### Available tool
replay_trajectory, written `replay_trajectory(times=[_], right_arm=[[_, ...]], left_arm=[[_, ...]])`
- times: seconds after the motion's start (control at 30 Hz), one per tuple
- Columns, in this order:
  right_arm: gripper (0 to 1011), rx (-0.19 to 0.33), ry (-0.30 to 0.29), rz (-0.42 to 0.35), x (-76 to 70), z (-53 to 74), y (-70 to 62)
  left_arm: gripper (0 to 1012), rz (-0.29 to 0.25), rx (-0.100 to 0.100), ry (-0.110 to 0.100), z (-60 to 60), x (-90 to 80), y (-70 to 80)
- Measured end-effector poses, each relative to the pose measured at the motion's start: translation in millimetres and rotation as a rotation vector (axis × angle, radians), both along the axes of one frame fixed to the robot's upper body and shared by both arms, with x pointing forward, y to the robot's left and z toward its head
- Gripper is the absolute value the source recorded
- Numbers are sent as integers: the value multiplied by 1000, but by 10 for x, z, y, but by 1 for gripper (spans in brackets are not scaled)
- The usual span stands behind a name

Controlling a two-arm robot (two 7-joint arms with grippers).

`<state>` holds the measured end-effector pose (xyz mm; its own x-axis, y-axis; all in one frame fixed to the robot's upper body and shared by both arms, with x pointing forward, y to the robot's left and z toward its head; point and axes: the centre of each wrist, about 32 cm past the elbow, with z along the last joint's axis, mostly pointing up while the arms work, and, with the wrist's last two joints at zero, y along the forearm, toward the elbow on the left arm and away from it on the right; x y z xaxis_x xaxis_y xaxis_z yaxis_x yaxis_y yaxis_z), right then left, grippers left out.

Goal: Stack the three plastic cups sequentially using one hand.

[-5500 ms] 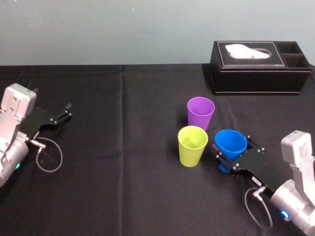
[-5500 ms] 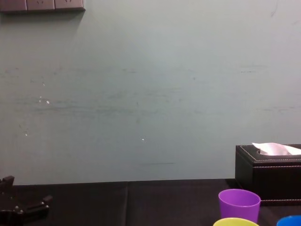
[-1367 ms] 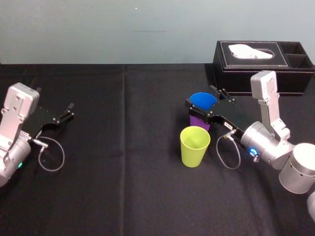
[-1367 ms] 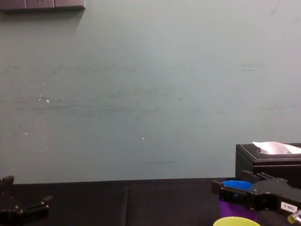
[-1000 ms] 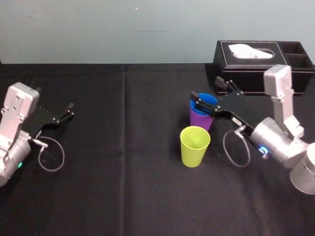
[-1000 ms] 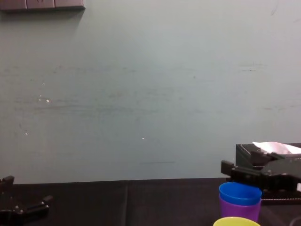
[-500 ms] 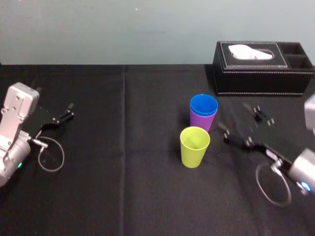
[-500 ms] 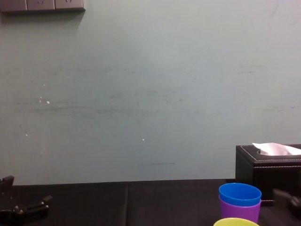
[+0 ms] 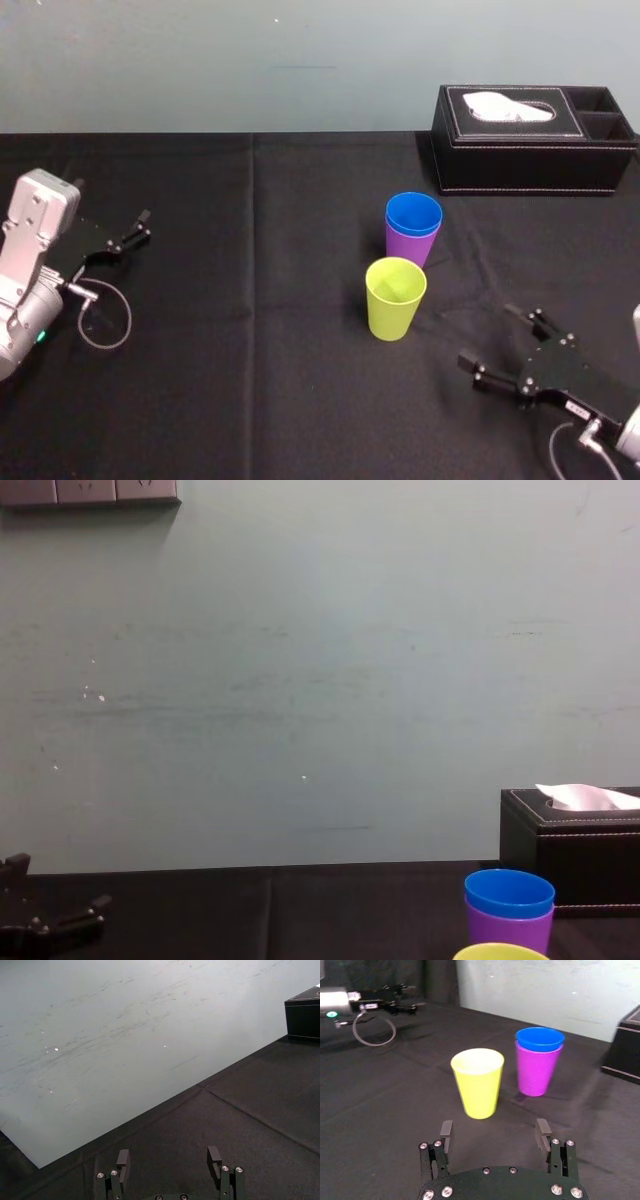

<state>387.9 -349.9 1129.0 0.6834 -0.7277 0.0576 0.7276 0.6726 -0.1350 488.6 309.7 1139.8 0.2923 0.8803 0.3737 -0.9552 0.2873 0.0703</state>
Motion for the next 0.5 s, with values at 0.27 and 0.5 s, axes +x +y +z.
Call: replay_trajectory(times=[0.27,0.5], right_arm=[[1000,9,-1,56,84,-103,175],[1002,20,-10,70,229,-157,328]], left_arm=[[1011,0,0,0,0,0,0],[1011,0,0,0,0,0,0]])
